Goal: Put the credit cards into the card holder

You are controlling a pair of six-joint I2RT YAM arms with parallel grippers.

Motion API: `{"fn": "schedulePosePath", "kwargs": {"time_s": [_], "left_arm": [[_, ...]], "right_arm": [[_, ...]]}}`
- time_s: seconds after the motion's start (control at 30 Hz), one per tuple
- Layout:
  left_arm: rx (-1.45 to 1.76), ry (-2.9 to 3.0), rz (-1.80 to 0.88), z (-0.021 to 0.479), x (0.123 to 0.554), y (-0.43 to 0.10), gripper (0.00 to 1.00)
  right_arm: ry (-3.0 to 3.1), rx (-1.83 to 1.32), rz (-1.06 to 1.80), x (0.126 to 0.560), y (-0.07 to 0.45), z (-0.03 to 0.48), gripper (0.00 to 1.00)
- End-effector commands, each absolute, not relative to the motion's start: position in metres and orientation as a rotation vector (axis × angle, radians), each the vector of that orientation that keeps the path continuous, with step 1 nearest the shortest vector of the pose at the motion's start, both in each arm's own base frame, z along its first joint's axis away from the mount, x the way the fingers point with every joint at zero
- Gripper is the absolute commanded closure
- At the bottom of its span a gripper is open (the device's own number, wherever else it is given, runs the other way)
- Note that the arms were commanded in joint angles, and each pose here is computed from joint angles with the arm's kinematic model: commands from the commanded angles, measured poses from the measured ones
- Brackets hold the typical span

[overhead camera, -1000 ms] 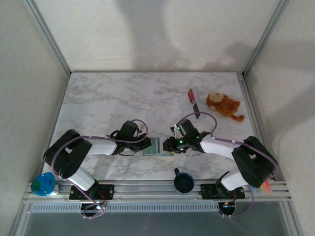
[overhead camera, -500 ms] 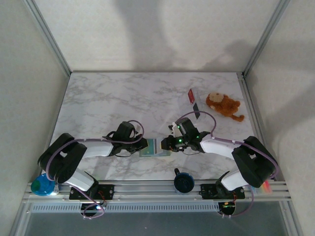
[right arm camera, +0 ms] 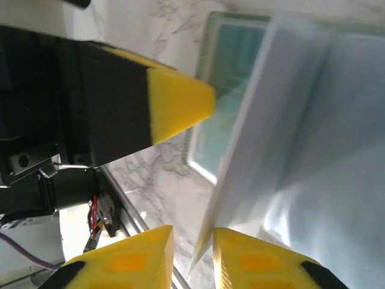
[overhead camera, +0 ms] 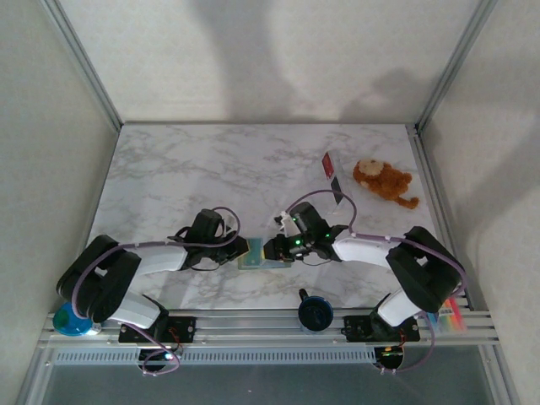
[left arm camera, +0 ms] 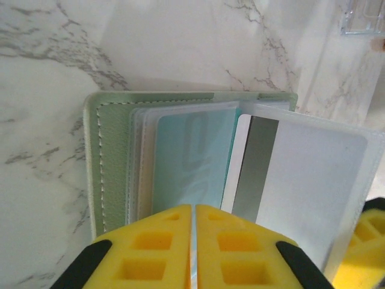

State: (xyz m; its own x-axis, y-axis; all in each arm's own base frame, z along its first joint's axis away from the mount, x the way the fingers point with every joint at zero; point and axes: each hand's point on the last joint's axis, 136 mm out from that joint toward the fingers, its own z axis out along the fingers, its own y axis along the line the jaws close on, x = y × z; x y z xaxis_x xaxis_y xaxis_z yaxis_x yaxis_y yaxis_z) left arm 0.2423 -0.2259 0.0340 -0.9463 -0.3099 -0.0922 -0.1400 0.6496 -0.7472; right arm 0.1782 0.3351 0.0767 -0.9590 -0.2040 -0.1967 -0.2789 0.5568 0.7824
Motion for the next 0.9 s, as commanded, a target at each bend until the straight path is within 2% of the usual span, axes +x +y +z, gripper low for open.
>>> {"fn": "schedulePosePath", "kwargs": {"time_s": [0.0,0.3,0.5,0.87], "left_arm": [[-0.345,2.622,-1.203,0.045,0.244,-0.22,0.88],[-0.35,2.594,-1.265,0.049,0.244,-0.216,0.81],[-0.348,2.61,-1.282,0.045,0.241,-0.218,0.92],[-0.326,2.637,-1.278,0.041,0.239,-0.225,0.95]], "right_arm": [[2.644,-0.532,1.416,0.175,0.355,0.092,0.74],[2.675,-0.532,1.405,0.173,0.362,0.08,0.72],[2.754,-0.484,1.225,0.177,0.345,0.064,0.69],[2.817,-0.456,1.071,0.177,0.333,0.054,0.59]]}}
